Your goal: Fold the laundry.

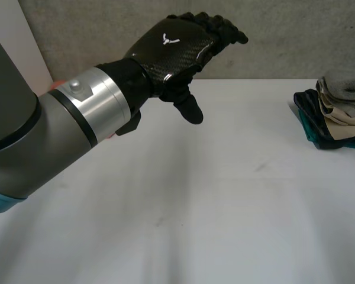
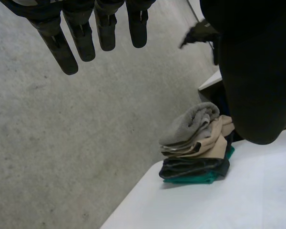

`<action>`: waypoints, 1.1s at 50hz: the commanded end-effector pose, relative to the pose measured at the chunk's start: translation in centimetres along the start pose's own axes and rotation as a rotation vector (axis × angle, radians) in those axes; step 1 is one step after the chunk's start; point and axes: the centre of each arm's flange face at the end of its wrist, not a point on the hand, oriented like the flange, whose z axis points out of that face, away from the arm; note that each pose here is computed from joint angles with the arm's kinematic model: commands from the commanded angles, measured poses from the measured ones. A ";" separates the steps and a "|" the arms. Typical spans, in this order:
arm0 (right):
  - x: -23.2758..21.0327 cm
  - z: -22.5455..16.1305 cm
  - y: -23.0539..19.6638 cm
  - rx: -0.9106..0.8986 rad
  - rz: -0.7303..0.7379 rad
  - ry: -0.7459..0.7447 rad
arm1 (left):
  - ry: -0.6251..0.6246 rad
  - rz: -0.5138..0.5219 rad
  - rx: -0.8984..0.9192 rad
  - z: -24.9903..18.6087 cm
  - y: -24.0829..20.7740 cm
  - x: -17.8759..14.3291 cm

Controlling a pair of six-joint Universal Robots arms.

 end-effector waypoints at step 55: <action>-25.2 -20.8 1.5 -0.165 0.105 -0.926 | -0.538 0.231 -0.460 -4.3 31.1 -30.2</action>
